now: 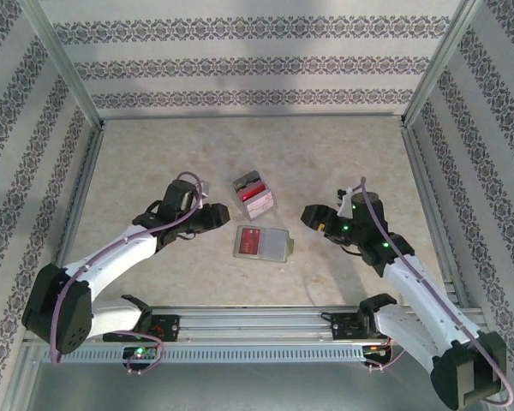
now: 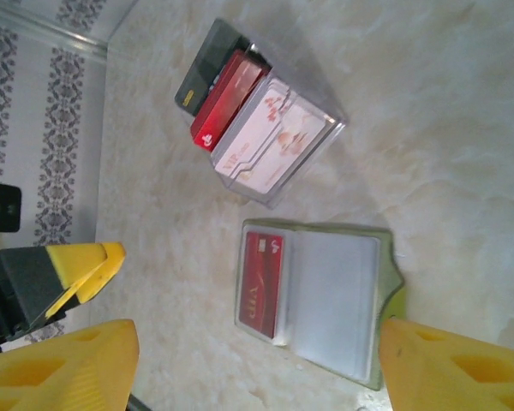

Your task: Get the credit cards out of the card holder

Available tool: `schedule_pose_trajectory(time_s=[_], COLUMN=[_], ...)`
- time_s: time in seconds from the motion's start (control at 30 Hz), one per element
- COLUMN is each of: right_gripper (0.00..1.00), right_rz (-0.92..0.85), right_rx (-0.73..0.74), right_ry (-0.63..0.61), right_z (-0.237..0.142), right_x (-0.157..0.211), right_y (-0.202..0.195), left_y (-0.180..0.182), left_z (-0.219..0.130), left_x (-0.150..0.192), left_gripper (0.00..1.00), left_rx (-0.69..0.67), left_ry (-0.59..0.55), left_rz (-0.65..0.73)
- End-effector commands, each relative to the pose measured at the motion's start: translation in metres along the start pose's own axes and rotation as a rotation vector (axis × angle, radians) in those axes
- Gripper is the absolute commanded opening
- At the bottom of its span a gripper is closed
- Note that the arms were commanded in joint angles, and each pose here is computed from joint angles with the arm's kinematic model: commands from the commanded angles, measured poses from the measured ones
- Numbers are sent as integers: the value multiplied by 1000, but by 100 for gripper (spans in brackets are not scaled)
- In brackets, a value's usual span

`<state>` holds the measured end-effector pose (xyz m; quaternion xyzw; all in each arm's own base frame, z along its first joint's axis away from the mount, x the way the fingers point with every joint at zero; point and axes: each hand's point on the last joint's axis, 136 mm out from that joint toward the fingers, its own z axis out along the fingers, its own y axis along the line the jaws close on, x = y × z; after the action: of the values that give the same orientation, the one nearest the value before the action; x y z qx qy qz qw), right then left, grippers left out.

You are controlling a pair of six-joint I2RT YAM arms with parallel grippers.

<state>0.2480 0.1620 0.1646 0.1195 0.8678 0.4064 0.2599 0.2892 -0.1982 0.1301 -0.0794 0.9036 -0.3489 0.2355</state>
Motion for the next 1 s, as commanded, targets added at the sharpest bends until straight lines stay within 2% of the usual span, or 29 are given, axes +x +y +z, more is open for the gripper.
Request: schedule_pose_trajectory(time_s=[0.0,0.53,0.97], right_gripper=[74,70,65], right_rz=[-13,3,48], right_rx=[-52,-44,-21], right_ry=[17,204,299], right_z=[9,83,115], right_x=[-4,38,69], right_y=[27,45,32], left_y=[2,12,10], left_z=[-2,29,61], left_x=[6,29,41], left_gripper=[42,25,13], left_rx=[46,120,153], left_ry=[29,132,212], left_rz=[-61,-89,-115])
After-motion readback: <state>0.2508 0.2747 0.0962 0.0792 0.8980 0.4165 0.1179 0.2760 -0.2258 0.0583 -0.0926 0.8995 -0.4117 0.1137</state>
